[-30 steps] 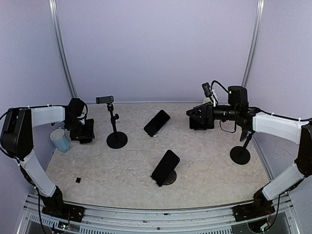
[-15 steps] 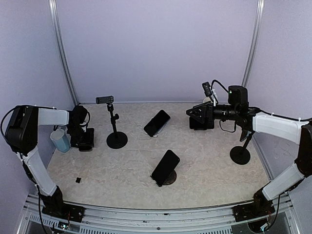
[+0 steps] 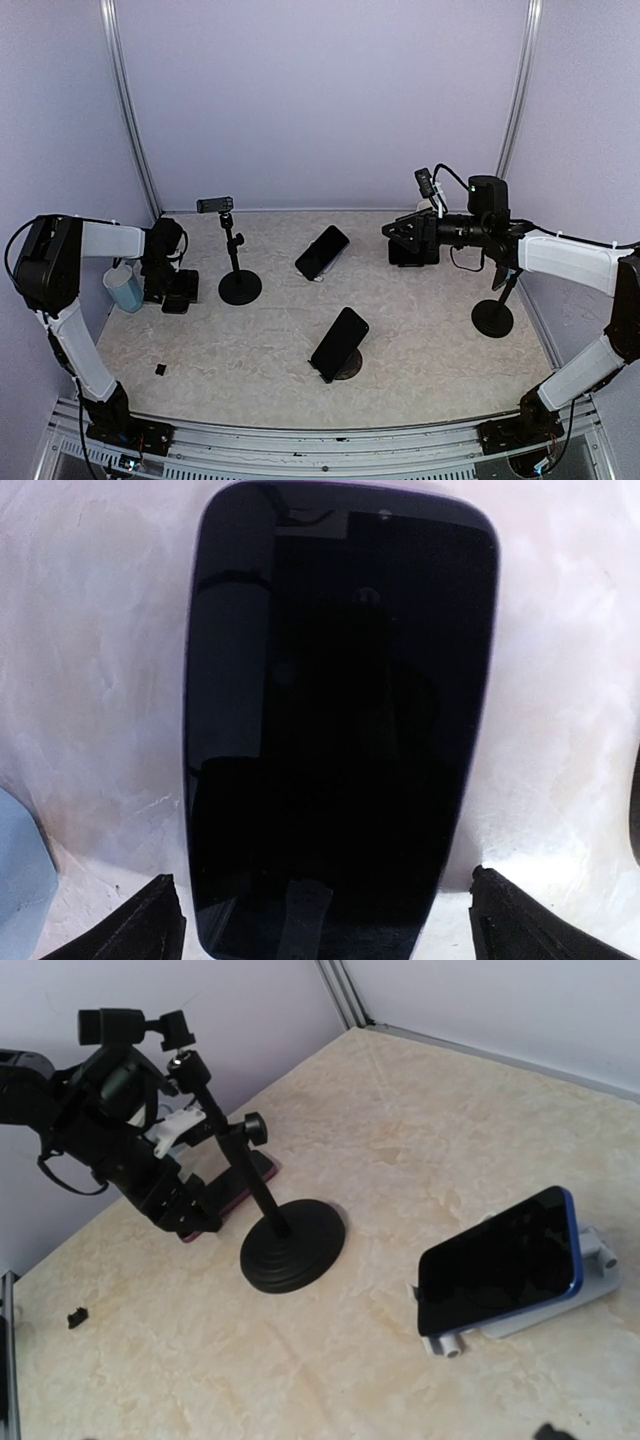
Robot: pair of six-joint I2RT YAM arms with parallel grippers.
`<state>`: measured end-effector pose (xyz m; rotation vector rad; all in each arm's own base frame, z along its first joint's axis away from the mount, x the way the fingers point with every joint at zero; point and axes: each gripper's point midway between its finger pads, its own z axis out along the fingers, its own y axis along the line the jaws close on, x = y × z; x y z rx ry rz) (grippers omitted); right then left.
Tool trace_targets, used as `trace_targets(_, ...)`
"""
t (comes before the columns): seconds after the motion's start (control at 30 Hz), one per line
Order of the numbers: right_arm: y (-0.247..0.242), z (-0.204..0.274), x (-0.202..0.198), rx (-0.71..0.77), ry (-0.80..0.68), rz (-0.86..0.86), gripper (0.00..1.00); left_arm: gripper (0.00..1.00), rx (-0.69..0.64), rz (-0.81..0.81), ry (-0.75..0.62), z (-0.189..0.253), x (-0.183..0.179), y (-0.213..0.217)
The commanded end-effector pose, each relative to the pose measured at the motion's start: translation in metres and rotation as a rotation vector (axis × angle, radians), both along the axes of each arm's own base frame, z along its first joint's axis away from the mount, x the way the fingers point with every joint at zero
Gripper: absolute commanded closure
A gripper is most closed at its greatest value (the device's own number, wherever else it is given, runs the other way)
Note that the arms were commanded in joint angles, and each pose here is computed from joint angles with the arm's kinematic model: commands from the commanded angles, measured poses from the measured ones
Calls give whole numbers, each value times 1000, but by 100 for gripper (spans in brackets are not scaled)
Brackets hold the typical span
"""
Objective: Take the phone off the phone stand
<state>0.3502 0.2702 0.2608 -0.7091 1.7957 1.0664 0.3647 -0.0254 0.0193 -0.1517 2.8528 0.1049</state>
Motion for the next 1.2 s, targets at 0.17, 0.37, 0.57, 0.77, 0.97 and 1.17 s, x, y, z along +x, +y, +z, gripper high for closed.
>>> trace_targets(0.17,2,5,-1,7,-9,8,7,1,-64,-19,-190,60,19,-16)
trace_targets(0.37,0,7,-2,2,-14,1,7,1,-108,-1,-378,131,33,-22)
trace_targets(0.57,-1,6,-2,-1,-14,-5,7,1,-194,39,-639,226,37,-26)
trace_targets(0.77,0,5,-1,-1,-10,-4,7,1,-259,-59,-818,303,23,-65)
trace_targets(0.97,0,5,-1,-2,-6,-6,7,1,-239,-157,-837,334,9,-102)
trace_targets(1.17,0,5,-2,-1,-4,-7,7,1,-197,-85,-783,324,9,-113)
